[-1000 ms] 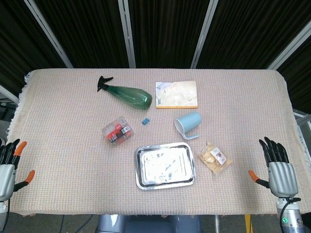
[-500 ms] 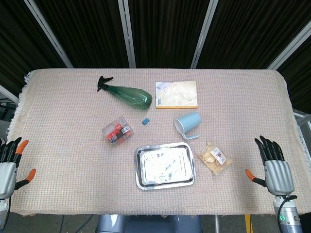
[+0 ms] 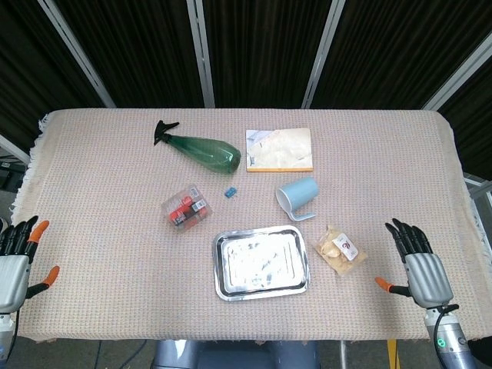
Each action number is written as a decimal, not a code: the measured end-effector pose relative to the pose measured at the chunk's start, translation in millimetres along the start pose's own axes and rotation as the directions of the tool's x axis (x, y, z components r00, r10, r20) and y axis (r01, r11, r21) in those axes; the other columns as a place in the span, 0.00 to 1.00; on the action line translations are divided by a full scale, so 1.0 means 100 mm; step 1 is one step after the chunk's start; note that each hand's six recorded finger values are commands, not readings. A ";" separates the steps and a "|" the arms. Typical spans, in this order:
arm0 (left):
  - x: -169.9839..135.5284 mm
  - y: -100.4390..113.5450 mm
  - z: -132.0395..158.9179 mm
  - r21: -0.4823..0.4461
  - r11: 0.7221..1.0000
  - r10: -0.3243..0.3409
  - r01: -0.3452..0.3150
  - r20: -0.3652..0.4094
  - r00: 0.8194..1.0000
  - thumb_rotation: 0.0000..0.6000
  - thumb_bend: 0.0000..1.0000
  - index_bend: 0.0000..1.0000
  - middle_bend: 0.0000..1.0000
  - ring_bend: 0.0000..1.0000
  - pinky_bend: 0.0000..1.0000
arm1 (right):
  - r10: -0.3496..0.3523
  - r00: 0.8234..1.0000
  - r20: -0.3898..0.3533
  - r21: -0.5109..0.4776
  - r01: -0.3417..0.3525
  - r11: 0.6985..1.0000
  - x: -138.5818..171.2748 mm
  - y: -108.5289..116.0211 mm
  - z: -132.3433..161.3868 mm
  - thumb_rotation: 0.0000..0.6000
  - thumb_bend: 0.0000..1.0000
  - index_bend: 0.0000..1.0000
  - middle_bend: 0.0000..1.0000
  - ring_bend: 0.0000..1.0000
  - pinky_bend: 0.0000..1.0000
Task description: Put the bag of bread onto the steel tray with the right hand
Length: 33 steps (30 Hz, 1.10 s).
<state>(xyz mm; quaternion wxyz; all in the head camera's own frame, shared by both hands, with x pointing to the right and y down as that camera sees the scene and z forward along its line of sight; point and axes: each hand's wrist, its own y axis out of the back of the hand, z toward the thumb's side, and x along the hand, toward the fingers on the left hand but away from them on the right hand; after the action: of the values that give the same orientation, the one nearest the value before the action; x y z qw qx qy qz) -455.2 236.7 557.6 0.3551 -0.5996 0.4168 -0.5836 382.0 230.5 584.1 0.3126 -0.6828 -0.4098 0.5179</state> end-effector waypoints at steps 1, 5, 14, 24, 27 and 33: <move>0.00 0.00 0.00 0.001 1.000 0.000 0.000 0.000 1.000 1.00 0.28 0.09 0.00 0.00 0.00 | 0.013 1.000 -0.009 -0.001 -0.013 1.000 -0.02 -0.02 0.02 1.00 0.00 0.00 0.00 0.00 0.00; 0.02 0.00 0.00 0.004 1.000 0.001 -0.001 0.000 1.000 1.00 0.28 0.09 0.00 0.00 0.00 | 0.070 0.996 -0.048 0.002 -0.070 0.998 -0.11 -0.10 0.11 1.00 0.00 0.00 0.00 0.00 0.00; 0.03 -0.01 -0.02 0.007 1.000 -0.007 0.007 -0.003 1.000 1.00 0.28 0.09 0.00 0.00 0.00 | 0.195 0.976 -0.095 0.027 -0.193 0.981 -0.42 -0.40 0.30 1.00 0.00 0.00 0.00 0.00 0.00; 0.04 -0.04 -0.04 0.007 1.000 -0.017 0.017 -0.012 1.000 1.00 0.28 0.09 0.00 0.00 0.00 | 0.273 0.958 -0.089 0.071 -0.267 0.961 -0.71 -0.69 0.33 1.00 0.00 0.00 0.00 0.00 0.00; 0.04 -0.04 -0.05 0.007 1.000 -0.018 0.018 -0.014 1.000 1.00 0.28 0.09 0.00 0.00 0.00 | 0.289 0.954 -0.080 0.085 -0.282 0.956 -0.77 -0.76 0.32 1.00 0.00 0.00 0.00 0.00 0.00; 0.03 -0.06 -0.06 -0.002 1.000 -0.026 0.026 -0.016 1.000 1.00 0.28 0.09 0.00 0.00 0.00 | 0.325 0.944 -0.060 0.107 -0.318 0.942 -0.89 -0.89 0.30 1.00 0.00 0.00 0.00 0.00 0.00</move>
<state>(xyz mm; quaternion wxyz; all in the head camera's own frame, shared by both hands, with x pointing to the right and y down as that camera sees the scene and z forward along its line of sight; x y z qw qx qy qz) -460.6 236.3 564.8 0.3438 -0.6006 0.4121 -0.5926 320.7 193.3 691.8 0.2719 -0.7442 -0.2552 0.5542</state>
